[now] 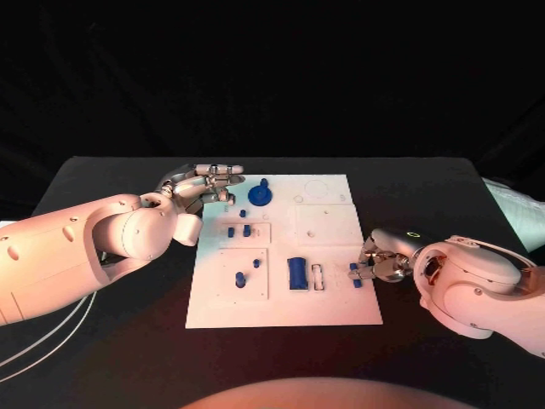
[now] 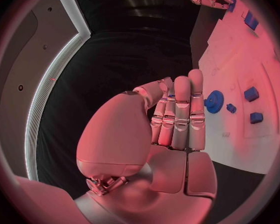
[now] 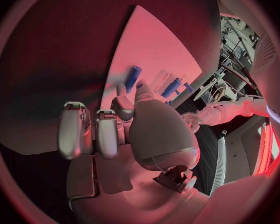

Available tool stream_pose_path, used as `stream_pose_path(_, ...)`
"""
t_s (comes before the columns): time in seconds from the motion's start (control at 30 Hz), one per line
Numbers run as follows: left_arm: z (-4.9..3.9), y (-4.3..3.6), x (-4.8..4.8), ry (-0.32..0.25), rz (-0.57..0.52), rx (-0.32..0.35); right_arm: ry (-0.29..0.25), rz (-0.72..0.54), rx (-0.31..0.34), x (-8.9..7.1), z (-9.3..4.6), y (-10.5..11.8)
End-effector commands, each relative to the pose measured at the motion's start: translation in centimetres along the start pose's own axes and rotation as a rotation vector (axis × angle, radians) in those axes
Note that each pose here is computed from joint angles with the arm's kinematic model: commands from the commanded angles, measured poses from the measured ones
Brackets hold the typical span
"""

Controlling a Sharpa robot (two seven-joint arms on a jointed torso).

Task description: Assemble the parts on the task board

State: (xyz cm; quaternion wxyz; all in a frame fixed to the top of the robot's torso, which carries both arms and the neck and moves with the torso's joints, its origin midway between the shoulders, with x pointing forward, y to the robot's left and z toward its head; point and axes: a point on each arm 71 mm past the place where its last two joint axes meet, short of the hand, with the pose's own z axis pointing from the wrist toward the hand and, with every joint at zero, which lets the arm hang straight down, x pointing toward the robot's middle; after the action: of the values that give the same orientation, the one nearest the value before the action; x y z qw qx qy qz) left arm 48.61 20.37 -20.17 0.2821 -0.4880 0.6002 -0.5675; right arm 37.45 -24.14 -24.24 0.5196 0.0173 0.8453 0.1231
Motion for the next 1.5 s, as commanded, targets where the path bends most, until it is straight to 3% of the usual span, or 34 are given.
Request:
stream_pose_path(0.03, 0.01, -0.09, 0.21, 0.021, -0.001, 0.010, -0.004, -0.148, -0.014, 0.4, 0.2, 0.2)
stream_pose_path(0.37, -0.04, -0.08, 0.07, 0.020, -0.001, 0.007, 0.027, -0.298, -0.041, 2.1, 0.6, 0.9)
stream_pose_path(0.73, -0.04, -0.07, 0.01, 0.020, -0.001, 0.006, 0.033, -0.322, -0.054, 2.5, 0.7, 1.4)
stream_pose_path(0.93, -0.03, -0.05, 0.03, 0.021, -0.001, 0.005, 0.041, -0.148, -0.058, 2.6, 0.6, 1.8)
stream_pose_path(1.27, -0.02, -0.02, 0.02, 0.019, 0.000, 0.005, -0.025, 0.116, -0.091, 1.7, -0.1, 2.3)
stream_pose_path(1.5, -0.01, -0.01, 0.06, 0.019, 0.000, 0.005, -0.013, 0.271, -0.058, 1.4, -0.1, 2.3)
